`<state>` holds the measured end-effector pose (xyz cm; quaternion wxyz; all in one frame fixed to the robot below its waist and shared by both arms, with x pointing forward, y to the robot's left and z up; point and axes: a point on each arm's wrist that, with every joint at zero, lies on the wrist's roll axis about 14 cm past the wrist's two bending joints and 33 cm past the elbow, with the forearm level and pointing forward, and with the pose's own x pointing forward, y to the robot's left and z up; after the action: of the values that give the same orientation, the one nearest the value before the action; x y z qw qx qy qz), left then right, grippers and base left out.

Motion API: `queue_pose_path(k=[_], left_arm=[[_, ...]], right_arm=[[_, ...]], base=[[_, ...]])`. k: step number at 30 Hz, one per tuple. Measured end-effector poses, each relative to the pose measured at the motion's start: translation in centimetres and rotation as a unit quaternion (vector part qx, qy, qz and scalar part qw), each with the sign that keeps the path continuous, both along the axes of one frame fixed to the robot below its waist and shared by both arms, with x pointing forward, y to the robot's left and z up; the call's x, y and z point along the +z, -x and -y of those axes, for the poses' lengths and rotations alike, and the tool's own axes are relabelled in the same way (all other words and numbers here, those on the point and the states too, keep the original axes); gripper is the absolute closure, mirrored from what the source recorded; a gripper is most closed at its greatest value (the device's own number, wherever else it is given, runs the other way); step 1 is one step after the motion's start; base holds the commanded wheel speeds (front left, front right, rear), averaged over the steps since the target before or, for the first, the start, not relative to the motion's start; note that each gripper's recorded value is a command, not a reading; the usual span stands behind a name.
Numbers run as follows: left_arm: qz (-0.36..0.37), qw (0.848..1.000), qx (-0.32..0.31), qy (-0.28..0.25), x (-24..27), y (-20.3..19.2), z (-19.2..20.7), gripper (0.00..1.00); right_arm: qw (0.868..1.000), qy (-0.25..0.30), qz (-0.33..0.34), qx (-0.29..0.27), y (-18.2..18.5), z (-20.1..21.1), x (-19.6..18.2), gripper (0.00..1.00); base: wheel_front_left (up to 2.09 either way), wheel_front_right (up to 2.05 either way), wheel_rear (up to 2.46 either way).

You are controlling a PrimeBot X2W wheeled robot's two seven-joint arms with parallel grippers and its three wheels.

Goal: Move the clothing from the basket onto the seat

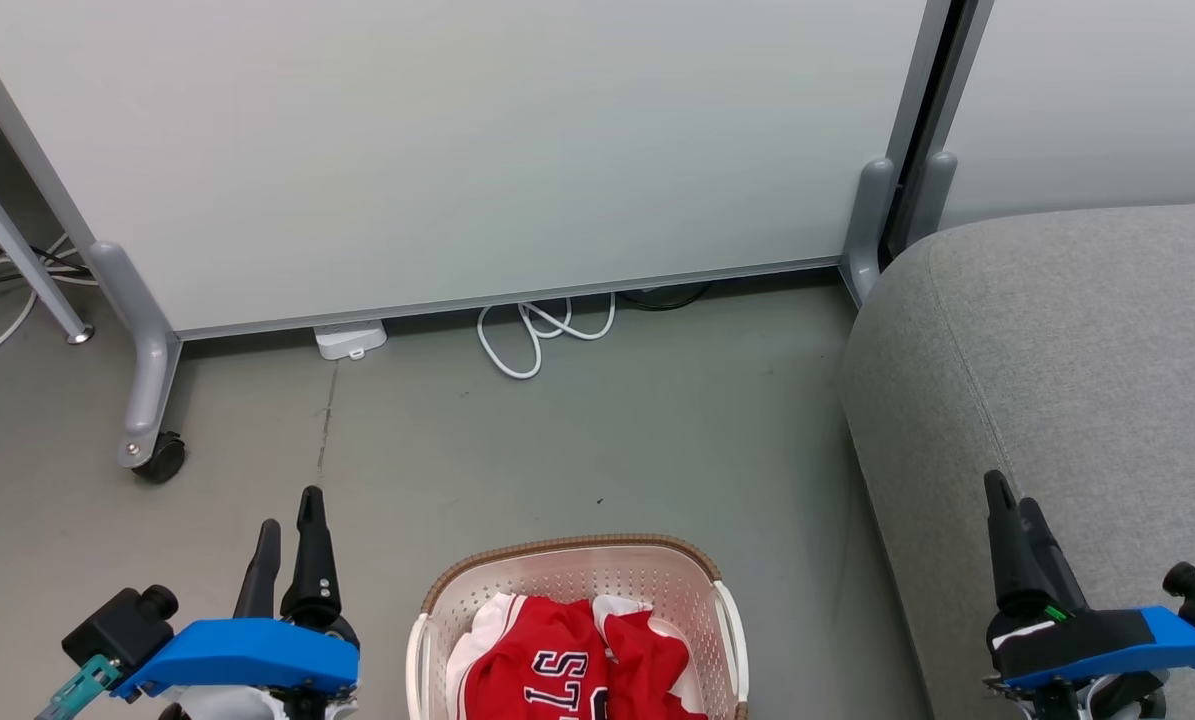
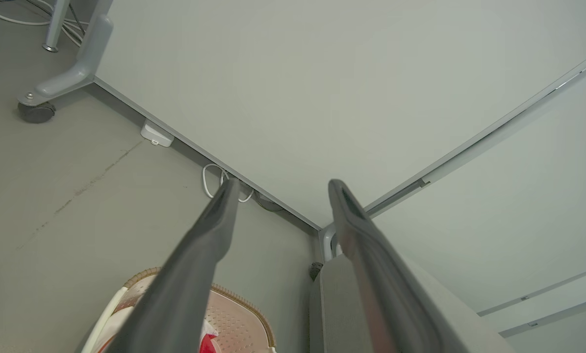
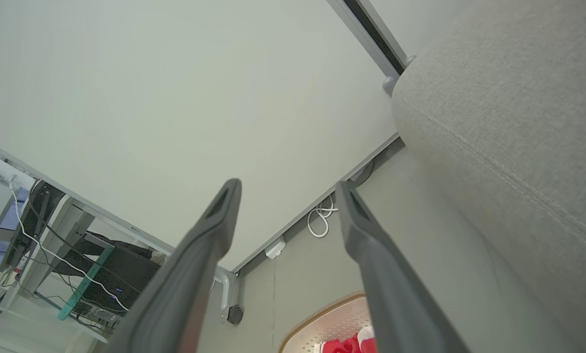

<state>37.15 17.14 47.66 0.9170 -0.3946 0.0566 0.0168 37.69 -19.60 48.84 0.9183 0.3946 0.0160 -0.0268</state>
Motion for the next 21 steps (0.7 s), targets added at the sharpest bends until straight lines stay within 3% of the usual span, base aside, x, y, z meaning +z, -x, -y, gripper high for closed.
queue_pose_path(k=[21], left_arm=[[0.025,0.987,-0.024,-0.154,0.77,-0.14,0.81,0.0]], right_arm=[[0.989,0.149,0.015,0.014,-0.27,-0.3,0.75,0.0]], base=[[0.0,0.0,0.0]])
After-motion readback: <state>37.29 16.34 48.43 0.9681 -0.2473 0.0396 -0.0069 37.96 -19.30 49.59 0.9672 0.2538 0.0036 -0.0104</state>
